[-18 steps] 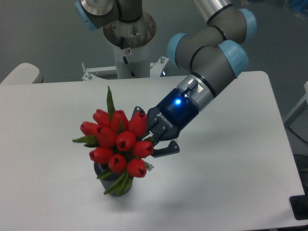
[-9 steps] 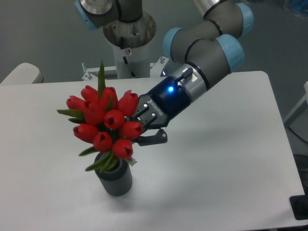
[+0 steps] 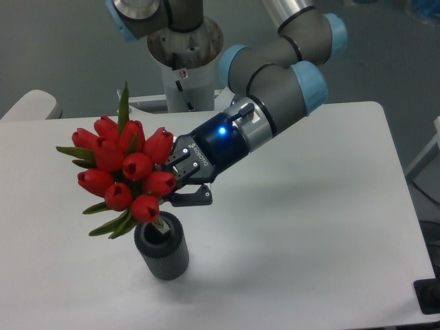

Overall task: Insert the flowers into the vase
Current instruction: 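Push the tulip stems down into the vase with the gripper, then lower the tulips fully into the vase and open the gripper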

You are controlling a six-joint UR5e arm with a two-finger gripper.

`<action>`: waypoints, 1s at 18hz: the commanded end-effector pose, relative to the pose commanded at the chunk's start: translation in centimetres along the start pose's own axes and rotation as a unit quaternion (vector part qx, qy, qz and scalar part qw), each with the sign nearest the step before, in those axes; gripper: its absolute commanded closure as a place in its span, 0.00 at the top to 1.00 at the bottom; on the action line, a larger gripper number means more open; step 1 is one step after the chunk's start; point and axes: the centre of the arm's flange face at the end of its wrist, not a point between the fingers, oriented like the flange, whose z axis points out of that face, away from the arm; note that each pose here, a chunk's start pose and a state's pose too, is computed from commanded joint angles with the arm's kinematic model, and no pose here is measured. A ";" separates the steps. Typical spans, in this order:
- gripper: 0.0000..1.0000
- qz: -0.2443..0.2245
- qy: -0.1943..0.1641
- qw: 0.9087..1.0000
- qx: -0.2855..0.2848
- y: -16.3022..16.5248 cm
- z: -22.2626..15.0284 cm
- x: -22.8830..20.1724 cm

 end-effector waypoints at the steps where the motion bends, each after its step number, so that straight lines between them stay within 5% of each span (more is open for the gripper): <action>1: 0.26 0.000 0.002 1.000 0.000 0.1 0.2 0.1; 18: 0.26 -0.026 0.010 1.000 -0.004 9.1 1.1 -1.2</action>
